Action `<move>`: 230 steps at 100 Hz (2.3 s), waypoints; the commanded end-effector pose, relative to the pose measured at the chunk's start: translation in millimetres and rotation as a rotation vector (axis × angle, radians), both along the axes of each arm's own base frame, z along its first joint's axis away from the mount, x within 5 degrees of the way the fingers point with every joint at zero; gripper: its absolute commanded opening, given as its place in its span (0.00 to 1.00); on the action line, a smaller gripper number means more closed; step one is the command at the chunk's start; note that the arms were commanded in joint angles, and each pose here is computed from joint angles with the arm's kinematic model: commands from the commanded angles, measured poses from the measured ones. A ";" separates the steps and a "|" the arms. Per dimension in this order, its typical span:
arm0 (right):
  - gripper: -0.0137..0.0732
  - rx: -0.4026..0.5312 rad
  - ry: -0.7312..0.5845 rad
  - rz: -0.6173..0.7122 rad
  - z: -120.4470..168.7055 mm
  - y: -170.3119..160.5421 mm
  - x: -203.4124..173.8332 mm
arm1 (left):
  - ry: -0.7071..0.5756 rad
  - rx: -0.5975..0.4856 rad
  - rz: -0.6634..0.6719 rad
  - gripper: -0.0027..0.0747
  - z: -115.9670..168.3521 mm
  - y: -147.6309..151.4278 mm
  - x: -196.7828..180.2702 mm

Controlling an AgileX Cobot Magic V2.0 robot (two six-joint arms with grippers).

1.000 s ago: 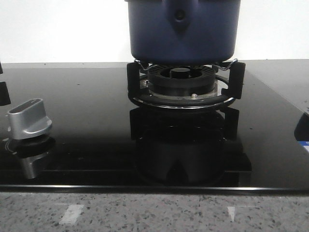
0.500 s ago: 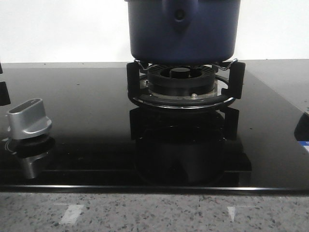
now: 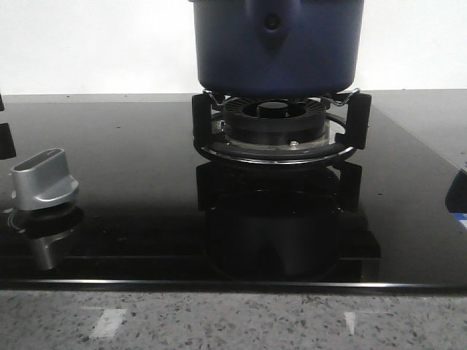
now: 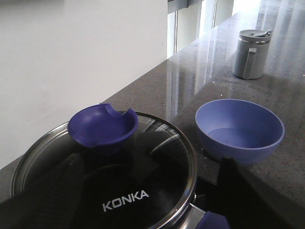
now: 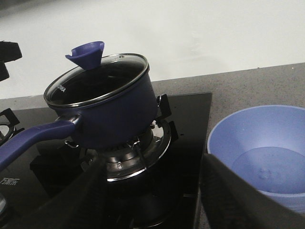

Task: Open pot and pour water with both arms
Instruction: 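Move the left gripper above the blue knob of the glass lid, then lower the left gripper and close it on the blue lid knob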

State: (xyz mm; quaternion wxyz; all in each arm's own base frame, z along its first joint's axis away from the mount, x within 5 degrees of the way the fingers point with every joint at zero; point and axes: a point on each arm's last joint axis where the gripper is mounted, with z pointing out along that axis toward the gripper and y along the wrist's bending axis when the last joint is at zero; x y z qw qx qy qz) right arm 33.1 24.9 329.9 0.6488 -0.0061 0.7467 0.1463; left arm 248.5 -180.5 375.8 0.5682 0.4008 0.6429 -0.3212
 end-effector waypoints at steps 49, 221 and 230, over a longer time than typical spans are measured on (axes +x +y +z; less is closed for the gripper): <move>0.60 0.014 -0.083 -0.026 15.1 -2.4 1.8 | -0.036 -0.075 -0.012 0.70 23.0 0.0 -7.7; 0.60 0.050 -0.062 0.032 14.0 1.5 0.4 | -0.065 -0.178 -0.108 0.70 2.7 -20.6 17.6; 0.60 0.049 -0.059 0.035 13.7 1.6 0.3 | -0.054 -0.175 -0.106 0.70 -0.7 -23.5 23.6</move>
